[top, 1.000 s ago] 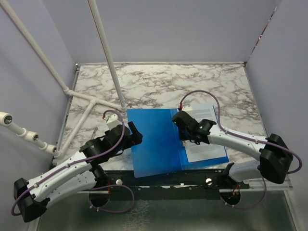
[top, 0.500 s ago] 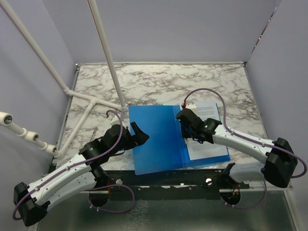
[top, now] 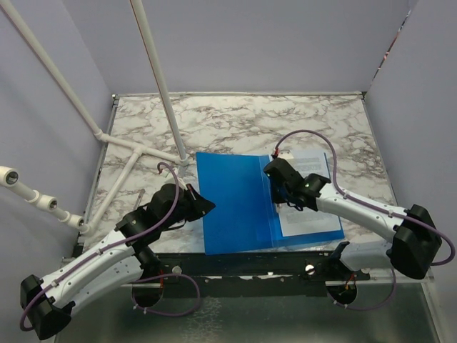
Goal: Put the files into the folder
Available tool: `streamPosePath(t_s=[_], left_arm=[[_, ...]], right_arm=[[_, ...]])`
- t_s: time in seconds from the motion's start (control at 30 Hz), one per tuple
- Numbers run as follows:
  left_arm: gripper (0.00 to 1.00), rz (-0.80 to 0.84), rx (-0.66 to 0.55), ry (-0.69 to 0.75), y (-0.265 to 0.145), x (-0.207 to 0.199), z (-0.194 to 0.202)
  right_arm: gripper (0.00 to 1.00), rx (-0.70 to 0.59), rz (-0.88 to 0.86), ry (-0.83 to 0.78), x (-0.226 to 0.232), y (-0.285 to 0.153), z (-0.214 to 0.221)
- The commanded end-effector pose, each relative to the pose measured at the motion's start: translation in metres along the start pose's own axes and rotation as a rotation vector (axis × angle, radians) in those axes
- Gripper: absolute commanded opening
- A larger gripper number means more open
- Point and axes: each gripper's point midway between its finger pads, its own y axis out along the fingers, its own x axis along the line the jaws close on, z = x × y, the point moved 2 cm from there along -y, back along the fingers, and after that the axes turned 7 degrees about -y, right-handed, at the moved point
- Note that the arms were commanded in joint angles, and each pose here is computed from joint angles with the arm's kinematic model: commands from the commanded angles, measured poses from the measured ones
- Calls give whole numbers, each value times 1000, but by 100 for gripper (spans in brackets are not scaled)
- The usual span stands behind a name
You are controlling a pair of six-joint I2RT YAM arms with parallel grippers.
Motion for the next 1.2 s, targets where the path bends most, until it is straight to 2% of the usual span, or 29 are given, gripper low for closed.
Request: streamPosePath(t_s=[0.0, 0.43, 0.53, 0.67, 0.93, 1.17], left_arm=[[0, 2, 14, 9, -3, -1, 0], [0, -116, -34, 89, -19, 8, -16], [0, -130, -31, 100, -22, 9, -17], [0, -159, -34, 126, -28, 10, -21], [0, -190, -42, 167, -45, 2, -31], [0, -265, -53, 232, -60, 0, -43]], right_arm=[[0, 21, -38, -4, 8, 7, 4], [2, 88, -184, -40, 45, 23, 2], [14, 85, -219, -39, 56, 23, -5], [35, 68, -211, -36, 61, 21, -17], [53, -12, -69, -50, 31, 3, -35], [75, -26, 42, -55, -1, -5, -27]])
